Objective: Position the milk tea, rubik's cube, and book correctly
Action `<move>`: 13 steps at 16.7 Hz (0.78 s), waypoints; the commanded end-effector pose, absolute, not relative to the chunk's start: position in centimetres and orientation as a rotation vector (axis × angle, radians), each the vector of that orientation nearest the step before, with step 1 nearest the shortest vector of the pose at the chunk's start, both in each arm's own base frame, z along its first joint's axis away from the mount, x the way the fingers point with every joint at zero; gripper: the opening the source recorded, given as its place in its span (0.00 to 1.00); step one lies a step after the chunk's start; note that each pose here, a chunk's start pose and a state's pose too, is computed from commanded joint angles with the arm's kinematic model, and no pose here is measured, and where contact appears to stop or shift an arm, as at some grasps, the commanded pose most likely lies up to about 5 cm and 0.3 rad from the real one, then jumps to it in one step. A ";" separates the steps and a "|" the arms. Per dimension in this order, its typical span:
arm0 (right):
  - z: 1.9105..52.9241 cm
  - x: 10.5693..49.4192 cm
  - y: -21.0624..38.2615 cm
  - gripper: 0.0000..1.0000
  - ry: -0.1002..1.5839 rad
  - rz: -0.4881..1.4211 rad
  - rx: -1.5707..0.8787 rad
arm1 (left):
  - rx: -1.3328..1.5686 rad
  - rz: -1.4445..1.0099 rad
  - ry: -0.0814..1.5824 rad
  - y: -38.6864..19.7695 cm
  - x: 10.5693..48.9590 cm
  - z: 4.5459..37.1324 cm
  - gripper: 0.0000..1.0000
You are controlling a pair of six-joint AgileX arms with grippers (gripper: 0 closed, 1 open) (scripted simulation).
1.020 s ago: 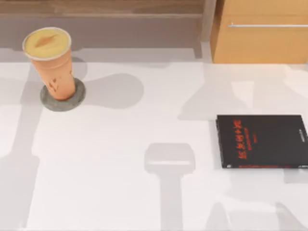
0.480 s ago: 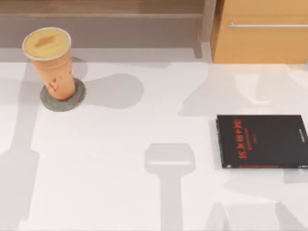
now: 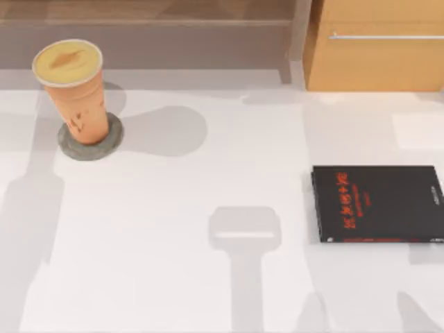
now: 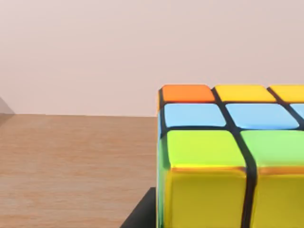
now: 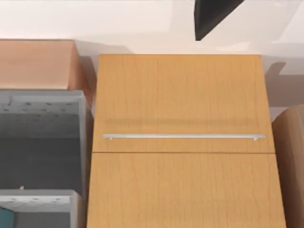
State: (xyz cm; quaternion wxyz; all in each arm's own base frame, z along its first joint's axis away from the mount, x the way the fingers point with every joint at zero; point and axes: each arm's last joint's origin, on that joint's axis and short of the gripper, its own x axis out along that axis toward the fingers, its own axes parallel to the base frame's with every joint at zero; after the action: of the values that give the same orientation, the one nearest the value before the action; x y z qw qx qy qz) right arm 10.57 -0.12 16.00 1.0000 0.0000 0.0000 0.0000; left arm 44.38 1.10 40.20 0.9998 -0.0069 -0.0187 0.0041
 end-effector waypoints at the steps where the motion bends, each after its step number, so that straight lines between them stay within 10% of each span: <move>1: 16.0 10.6 -0.1 1.00 0.000 0.000 0.000 | -0.009 -0.006 -0.027 0.5 45.0 40.0 0.00; 7: 16.0 10.6 -0.1 1.00 0.000 0.000 0.000 | -0.001 -0.019 -0.002 -0.1 45.8 39.5 0.00; 13: 16.0 10.6 -0.1 1.00 0.000 0.000 0.000 | -0.001 -0.019 -0.002 -0.1 45.8 39.5 0.45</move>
State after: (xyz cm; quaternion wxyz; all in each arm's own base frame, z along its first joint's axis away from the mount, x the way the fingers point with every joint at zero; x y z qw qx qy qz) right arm 10.57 -0.12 16.00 1.0000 0.0000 0.0000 0.0000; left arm 45.82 -0.09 39.49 1.0000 -0.0007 -0.0012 -0.0094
